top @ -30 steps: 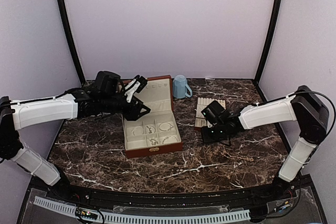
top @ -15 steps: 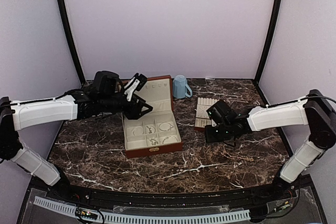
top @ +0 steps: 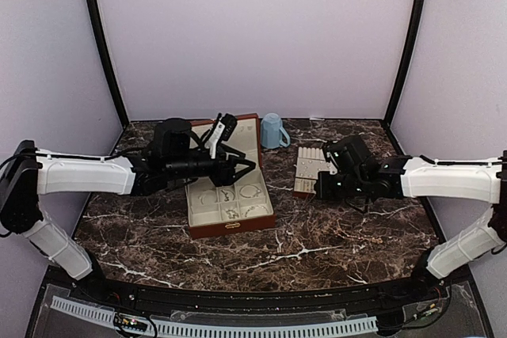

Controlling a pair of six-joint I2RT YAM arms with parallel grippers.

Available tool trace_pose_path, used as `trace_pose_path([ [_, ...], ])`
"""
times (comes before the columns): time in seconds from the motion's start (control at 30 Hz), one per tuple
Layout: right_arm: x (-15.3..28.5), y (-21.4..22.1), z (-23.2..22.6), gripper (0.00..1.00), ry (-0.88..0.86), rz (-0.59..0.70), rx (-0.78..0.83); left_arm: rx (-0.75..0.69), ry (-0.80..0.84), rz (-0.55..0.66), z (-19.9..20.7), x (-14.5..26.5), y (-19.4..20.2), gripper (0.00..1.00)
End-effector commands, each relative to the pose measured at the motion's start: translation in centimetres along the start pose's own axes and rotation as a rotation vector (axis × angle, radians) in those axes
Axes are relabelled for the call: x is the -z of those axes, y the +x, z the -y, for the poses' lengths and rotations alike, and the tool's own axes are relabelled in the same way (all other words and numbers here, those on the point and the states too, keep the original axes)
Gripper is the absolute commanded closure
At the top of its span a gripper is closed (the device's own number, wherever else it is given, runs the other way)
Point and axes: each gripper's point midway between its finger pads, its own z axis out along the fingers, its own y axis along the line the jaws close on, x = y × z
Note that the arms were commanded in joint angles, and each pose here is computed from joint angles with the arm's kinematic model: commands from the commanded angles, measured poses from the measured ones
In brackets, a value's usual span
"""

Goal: Organize the mixed jewelry
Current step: Pick up the necklace from the center of the board.

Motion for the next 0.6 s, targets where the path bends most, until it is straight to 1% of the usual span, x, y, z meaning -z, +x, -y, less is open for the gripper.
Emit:
trace_pose_path([
  [0.0, 1.4, -1.0, -0.8, 1.00, -0.045, 0.057, 0.006, -0.004, 0.039, 0.081, 1.9, -2.6, -1.1, 0.48],
  [0.13, 2.5, -1.5, -1.4, 1.00, -0.095, 0.086, -0.003, -0.001, 0.038, 0.118, 2.5, -5.0, -0.9, 0.49],
  [0.17, 2.7, -1.5, -1.5, 1.00, -0.103, 0.089, -0.005, 0.004, 0.035, 0.106, 2.4, -5.8, -0.1, 0.49],
  [0.2, 2.9, -1.6, -1.5, 1.00, -0.106, 0.093, -0.007, -0.003, 0.041, 0.128, 2.8, -6.3, -0.8, 0.49],
  [0.23, 3.0, -1.6, -1.5, 1.00, -0.110, 0.096, -0.011, 0.004, 0.042, 0.120, 2.8, -6.9, -0.3, 0.49],
  [0.27, 3.1, -1.7, -1.5, 1.00, -0.114, 0.099, -0.013, -0.002, 0.054, 0.142, 3.3, -7.3, -1.0, 0.50],
  [0.3, 3.3, -1.7, -1.6, 1.00, -0.121, 0.101, -0.016, 0.004, 0.054, 0.131, 3.2, -8.0, -0.3, 0.50],
  [0.33, 3.4, -1.7, -1.7, 1.00, -0.125, 0.101, -0.017, 0.003, 0.059, 0.149, 3.5, -8.3, -0.9, 0.50],
  [0.57, 4.2, -2.0, -1.9, 1.00, -0.153, 0.121, -0.031, 0.008, 0.092, 0.121, 4.0, -11.6, 1.0, 0.50],
])
